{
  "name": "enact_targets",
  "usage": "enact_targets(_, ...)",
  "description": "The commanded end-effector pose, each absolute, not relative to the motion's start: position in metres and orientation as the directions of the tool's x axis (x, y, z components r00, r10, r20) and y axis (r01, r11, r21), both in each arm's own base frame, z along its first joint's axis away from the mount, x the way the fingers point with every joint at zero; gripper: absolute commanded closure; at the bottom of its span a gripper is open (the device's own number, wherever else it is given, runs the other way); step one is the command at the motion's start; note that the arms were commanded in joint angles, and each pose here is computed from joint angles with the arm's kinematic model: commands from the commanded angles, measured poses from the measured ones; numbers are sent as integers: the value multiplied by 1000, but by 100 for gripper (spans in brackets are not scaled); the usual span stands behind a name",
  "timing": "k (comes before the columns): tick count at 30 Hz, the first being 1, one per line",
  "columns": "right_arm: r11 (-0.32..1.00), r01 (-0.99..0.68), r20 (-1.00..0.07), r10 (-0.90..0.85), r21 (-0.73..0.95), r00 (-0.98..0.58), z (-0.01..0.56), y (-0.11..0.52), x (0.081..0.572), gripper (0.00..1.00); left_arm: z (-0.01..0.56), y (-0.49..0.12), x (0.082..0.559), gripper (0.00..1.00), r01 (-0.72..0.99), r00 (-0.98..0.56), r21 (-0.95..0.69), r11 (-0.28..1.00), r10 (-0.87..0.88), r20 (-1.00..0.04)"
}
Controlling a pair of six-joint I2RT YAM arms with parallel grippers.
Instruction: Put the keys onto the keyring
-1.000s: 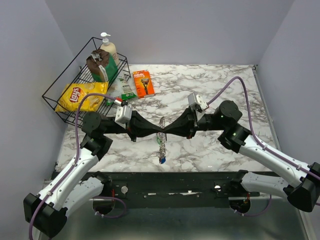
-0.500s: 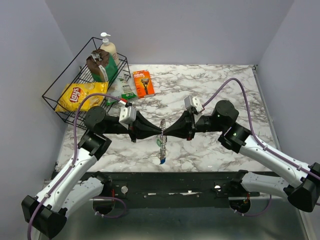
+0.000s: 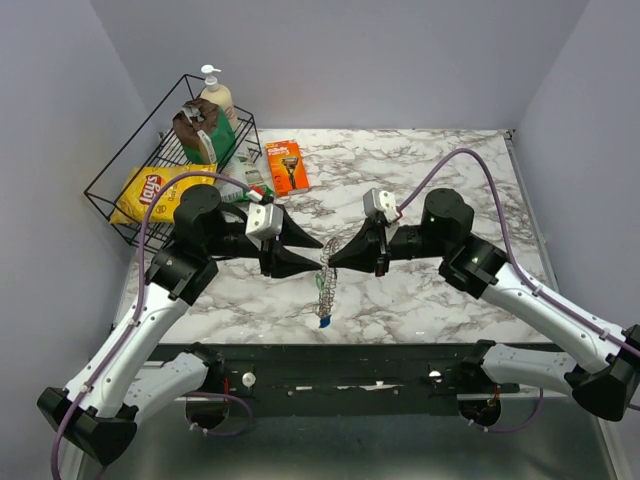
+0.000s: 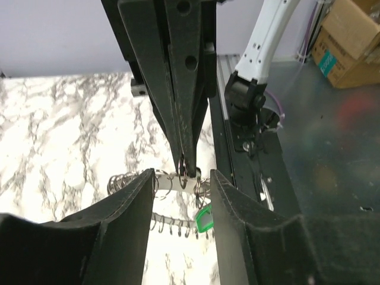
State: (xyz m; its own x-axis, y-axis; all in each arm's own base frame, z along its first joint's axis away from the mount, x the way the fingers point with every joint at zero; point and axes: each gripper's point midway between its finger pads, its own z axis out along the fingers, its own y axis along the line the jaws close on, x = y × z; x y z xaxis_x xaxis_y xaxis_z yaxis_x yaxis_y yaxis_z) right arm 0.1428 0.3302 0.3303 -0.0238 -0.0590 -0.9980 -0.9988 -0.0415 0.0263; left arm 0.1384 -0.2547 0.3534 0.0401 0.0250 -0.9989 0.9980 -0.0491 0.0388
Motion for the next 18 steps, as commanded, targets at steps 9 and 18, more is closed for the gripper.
enact_targets(9,-60,-997,-972,-232,55,-39,312,332,149,99,334,-256,150,48,999,-23,-28,-25,183,-983)
enact_targets(18,-56,-996,-960,-276,70,-52,304,332,152,99,317,-262,159,55,999,-42,-45,-2,307,-951)
